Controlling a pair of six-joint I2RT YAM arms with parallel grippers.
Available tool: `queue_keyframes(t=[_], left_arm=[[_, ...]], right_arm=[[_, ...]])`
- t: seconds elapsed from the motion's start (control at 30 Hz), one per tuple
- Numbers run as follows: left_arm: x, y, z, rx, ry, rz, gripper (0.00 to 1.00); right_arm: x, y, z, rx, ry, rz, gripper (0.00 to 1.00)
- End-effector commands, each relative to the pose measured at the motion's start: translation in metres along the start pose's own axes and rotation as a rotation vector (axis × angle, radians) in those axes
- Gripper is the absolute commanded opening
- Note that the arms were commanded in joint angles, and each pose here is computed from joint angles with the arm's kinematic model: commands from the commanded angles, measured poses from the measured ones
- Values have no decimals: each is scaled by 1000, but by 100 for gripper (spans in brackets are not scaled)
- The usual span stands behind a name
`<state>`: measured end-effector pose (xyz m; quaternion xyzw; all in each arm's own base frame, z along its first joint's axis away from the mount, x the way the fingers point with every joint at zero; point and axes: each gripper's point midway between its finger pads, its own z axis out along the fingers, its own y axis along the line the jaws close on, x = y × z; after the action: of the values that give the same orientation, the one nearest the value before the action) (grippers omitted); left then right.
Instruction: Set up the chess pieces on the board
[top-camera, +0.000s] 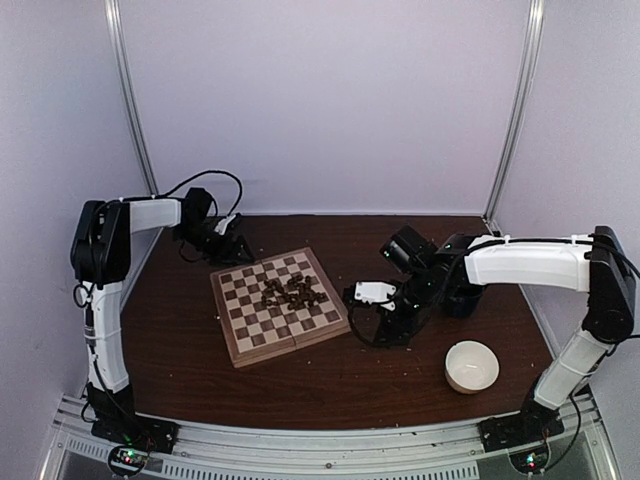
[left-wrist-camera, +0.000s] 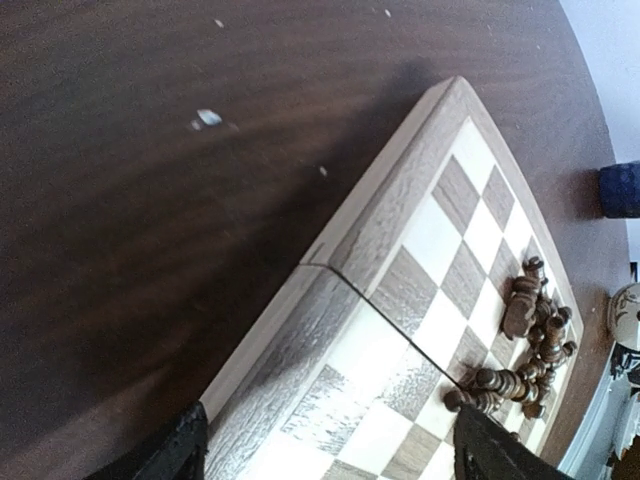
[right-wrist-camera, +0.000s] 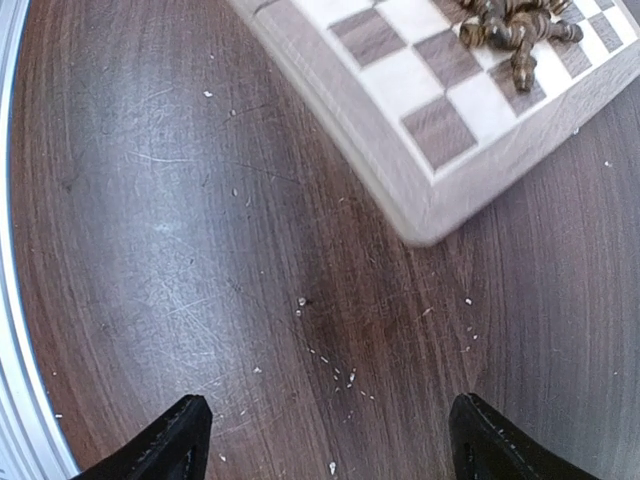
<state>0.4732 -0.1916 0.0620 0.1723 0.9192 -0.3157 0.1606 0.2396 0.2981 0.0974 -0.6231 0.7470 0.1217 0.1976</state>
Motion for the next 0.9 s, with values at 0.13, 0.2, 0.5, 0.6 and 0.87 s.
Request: queue_keyframes(t=[0.13,0.2,0.5,0.6,0.87], left_arm=[[83,-71,-4,118,137,-57,81],[104,-83,-5,124,158,-60,81],[171,-117,-17,108,172,-58,81],[188,-119,-17,97,166,-69,81],[216,-138,-4,66,201,-39,78]], right_arm=[[5,-14,-3,87,-40,22,87],[10,-18,-1,99,-36,31,87],[48,-40,12,140,84,36,87],[63,-44,15,157,143,11,87],[88,-57,35,186,279,21,87]])
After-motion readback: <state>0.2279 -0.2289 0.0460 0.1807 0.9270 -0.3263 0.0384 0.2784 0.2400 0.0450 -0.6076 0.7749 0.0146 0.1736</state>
